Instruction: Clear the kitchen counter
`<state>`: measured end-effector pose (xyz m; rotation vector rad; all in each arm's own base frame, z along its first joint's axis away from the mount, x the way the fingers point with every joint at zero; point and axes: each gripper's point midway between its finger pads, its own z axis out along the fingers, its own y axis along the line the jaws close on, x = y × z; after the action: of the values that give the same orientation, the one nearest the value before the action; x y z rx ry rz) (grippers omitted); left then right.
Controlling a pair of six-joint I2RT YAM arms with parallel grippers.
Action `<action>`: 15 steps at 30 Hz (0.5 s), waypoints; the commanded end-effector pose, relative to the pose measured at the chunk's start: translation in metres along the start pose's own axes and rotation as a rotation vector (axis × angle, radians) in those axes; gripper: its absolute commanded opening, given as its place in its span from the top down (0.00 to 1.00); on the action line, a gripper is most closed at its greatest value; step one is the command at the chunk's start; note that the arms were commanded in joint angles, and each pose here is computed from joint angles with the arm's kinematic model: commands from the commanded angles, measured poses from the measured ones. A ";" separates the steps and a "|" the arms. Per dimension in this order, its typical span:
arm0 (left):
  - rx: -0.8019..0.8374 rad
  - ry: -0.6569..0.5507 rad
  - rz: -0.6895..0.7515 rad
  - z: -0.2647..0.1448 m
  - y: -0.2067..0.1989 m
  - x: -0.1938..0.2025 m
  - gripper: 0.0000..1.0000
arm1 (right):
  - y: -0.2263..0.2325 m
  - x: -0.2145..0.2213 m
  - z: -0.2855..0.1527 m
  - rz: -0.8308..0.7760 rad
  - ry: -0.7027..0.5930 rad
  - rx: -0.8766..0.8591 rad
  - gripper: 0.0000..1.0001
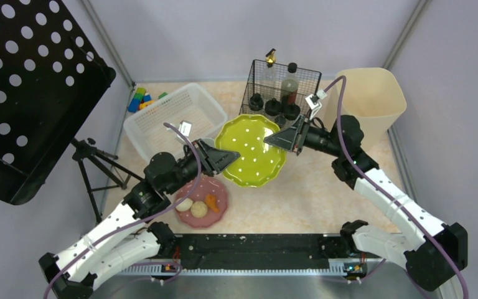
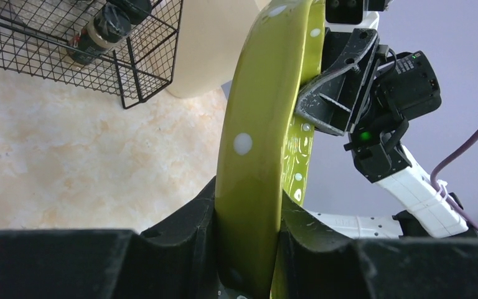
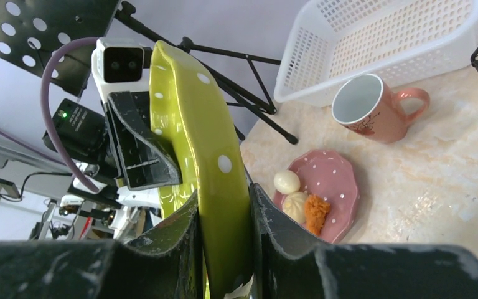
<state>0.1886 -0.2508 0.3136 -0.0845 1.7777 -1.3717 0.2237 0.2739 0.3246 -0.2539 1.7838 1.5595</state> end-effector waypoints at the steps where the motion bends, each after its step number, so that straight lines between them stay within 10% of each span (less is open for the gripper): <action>1: 0.024 -0.021 0.051 0.002 -0.006 -0.006 1.00 | 0.019 -0.017 0.000 -0.093 -0.074 -0.037 1.00; 15: -0.217 -0.207 0.175 -0.024 0.022 -0.052 1.00 | -0.026 -0.004 0.003 -0.115 -0.021 0.128 0.43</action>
<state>0.1951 -0.2376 0.2915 -0.0911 1.8396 -1.2146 0.2346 0.2714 0.2995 -0.2303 1.8473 1.4598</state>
